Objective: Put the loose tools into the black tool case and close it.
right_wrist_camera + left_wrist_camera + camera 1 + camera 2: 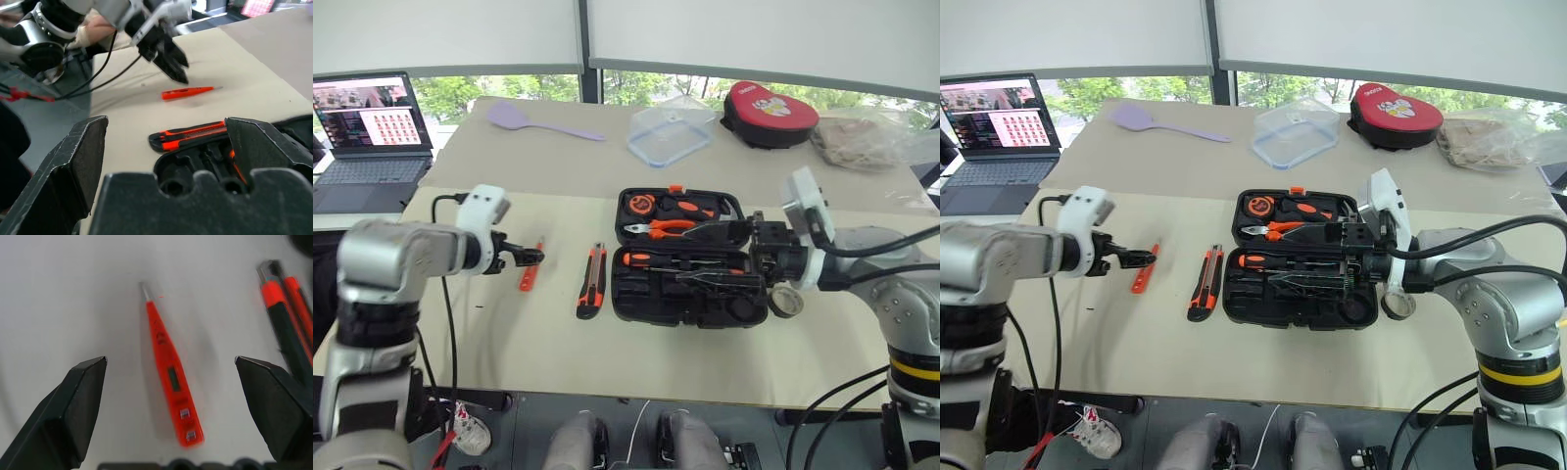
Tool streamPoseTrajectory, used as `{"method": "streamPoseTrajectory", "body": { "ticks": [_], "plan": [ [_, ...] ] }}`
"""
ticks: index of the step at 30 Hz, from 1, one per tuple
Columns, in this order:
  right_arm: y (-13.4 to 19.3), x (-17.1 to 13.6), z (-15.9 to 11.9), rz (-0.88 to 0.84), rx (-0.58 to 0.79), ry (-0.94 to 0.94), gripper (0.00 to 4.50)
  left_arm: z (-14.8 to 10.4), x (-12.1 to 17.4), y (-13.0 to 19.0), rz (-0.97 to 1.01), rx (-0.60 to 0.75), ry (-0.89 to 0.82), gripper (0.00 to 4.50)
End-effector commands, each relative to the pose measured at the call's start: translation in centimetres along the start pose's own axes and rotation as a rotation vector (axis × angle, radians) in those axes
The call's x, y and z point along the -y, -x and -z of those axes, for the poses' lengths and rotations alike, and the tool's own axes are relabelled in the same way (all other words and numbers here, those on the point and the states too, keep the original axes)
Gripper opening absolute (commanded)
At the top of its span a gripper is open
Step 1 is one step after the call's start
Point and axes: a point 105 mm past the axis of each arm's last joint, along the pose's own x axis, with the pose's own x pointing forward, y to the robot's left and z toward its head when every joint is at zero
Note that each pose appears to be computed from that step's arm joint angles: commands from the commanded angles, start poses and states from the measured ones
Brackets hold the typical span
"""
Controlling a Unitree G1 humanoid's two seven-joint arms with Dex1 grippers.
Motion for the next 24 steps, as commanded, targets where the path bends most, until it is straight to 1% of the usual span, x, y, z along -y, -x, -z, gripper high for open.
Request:
{"method": "streamPoseTrajectory", "body": {
  "ticks": [1, 4, 6, 9, 10, 12, 13, 16, 17, 18, 19, 21, 24],
  "plan": [
    [-0.2, -0.8, -0.7, 0.021, 0.031, 0.051, 4.44, -0.9, -0.3, -1.0, -0.021, -0.032, -0.038, 4.50],
    [0.0, -0.9, -0.6, 0.056, 0.047, 0.057, 4.44, -1.0, -0.5, -1.8, -0.022, -0.065, -0.048, 4.50],
    [0.0, -0.8, -0.5, 0.079, 0.052, 0.057, 4.44, -1.4, -0.4, -2.2, -0.014, -0.059, -0.068, 4.50],
    [0.0, -0.8, -0.4, 0.105, 0.058, 0.067, 4.50, -1.0, -0.2, -3.1, 0.006, -0.080, -0.065, 3.69],
    [-0.1, -0.8, -0.4, 0.112, 0.061, 0.070, 4.50, -1.0, -0.2, -3.2, 0.008, -0.085, -0.065, 3.51],
    [0.1, -0.7, -0.3, 0.126, 0.065, 0.069, 4.50, -0.2, -0.3, -3.5, 0.014, -0.109, -0.083, 2.70],
    [0.1, -0.6, -0.2, 0.132, 0.064, 0.066, 4.50, 0.1, -0.2, -3.6, 0.017, -0.117, -0.087, 2.43],
    [0.4, -0.7, 0.2, 0.136, 0.047, 0.063, 4.50, 0.9, -0.1, -3.6, 0.036, -0.136, -0.080, 1.18],
    [0.5, -0.8, 0.3, 0.134, 0.042, 0.063, 4.50, 1.1, -0.1, -3.6, 0.035, -0.140, -0.078, 0.88],
    [0.6, -0.8, 0.3, 0.134, 0.037, 0.063, 4.50, 1.2, -0.2, -3.6, 0.034, -0.142, -0.079, 0.42],
    [0.7, -0.8, 0.4, 0.138, 0.032, 0.065, 4.50, 1.3, -0.4, -3.6, 0.030, -0.142, -0.080, 0.11],
    [1.1, -0.6, 0.5, 0.150, 0.024, 0.062, 4.50, 1.1, -0.8, -3.3, 0.022, -0.132, -0.091, 0.09],
    [1.8, -0.1, 1.3, 0.183, -0.009, 0.029, 4.50, -1.5, -0.4, -2.0, 0.080, -0.024, -0.215, 0.09]
  ]
}}
